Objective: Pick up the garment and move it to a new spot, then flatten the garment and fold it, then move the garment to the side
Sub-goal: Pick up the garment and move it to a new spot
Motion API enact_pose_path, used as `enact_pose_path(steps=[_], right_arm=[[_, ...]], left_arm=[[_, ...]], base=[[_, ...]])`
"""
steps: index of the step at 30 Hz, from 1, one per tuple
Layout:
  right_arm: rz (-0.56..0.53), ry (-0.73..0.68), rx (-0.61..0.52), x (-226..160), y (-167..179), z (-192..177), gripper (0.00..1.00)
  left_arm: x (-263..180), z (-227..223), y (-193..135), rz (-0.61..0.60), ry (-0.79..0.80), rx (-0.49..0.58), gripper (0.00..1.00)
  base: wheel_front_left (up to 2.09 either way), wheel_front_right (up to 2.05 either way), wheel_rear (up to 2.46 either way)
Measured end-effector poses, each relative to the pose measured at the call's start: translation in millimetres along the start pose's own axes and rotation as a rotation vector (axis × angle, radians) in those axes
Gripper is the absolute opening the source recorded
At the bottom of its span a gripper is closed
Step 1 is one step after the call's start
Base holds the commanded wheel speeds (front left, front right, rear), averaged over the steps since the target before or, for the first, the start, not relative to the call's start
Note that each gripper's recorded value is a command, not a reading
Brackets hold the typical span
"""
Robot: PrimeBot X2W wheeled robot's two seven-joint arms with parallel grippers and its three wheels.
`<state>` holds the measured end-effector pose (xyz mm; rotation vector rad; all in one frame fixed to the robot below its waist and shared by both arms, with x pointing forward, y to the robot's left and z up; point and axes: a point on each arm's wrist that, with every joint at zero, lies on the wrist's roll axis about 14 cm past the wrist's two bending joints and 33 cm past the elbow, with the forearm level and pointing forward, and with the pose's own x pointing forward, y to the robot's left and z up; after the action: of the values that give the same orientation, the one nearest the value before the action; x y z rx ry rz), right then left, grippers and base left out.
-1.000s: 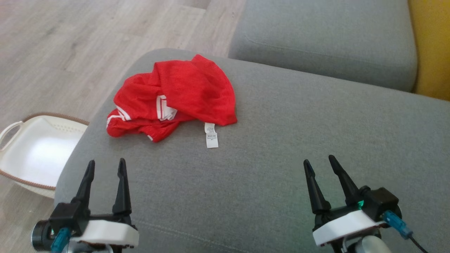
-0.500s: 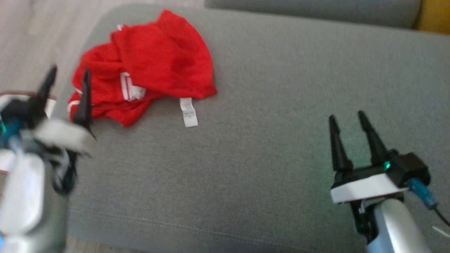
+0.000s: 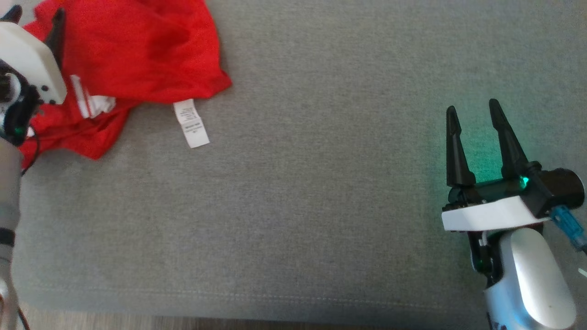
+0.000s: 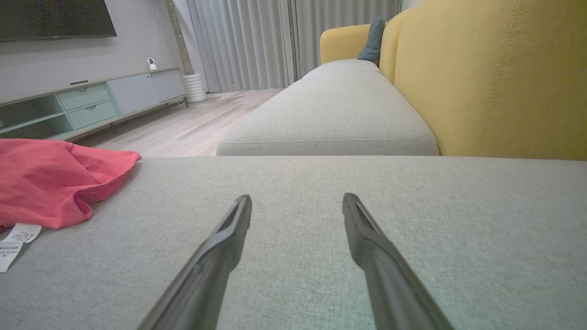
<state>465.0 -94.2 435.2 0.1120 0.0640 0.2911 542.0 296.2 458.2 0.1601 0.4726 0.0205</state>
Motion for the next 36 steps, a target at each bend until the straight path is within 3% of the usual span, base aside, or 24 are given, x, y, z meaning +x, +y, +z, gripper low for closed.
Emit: enact_pose_path(steps=[7, 17, 18, 19, 20, 29, 36], right_arm=[[-0.032, 0.026, -0.005, -4.3, -12.9, -11.1, 1.00], [-0.056, 0.051, -0.013, -4.8, -24.0, -22.9, 1.00], [-0.057, 0.051, -0.013, -4.0, -24.7, -23.4, 1.00], [-0.057, 0.048, -0.013, -2.2, -25.1, -23.0, 1.00], [-0.057, 0.044, -0.014, -0.4, -25.6, -22.3, 1.00], [-0.033, 0.030, -0.019, 2.4, -16.6, -15.7, 1.00], [-0.013, -0.018, -0.013, -3.1, -5.8, 8.7, 1.00]], left_arm=[[26.2, -27.0, 3.0, 0.006, 0.116, 0.035, 1.00], [49.4, -65.3, -2.9, 0.009, 0.236, -0.018, 1.00], [50.8, -66.6, -3.9, 0.007, 0.238, -0.027, 0.58], [52.1, -67.3, -5.1, 0.005, 0.240, -0.032, 0.25], [53.1, -67.2, -6.4, 0.003, 0.236, -0.036, 0.00], [45.1, -38.2, 2.3, 0.021, 0.091, -0.046, 0.00], [18.4, 25.3, 18.3, 0.051, -0.144, -0.043, 0.00]], base=[[0.00, 0.00, 0.00], [0.00, 0.00, 0.00], [0.00, 0.00, 0.00], [0.00, 0.00, 0.00], [0.00, 0.00, 0.00], [0.00, 0.00, 0.00], [0.00, 0.00, 0.00]])
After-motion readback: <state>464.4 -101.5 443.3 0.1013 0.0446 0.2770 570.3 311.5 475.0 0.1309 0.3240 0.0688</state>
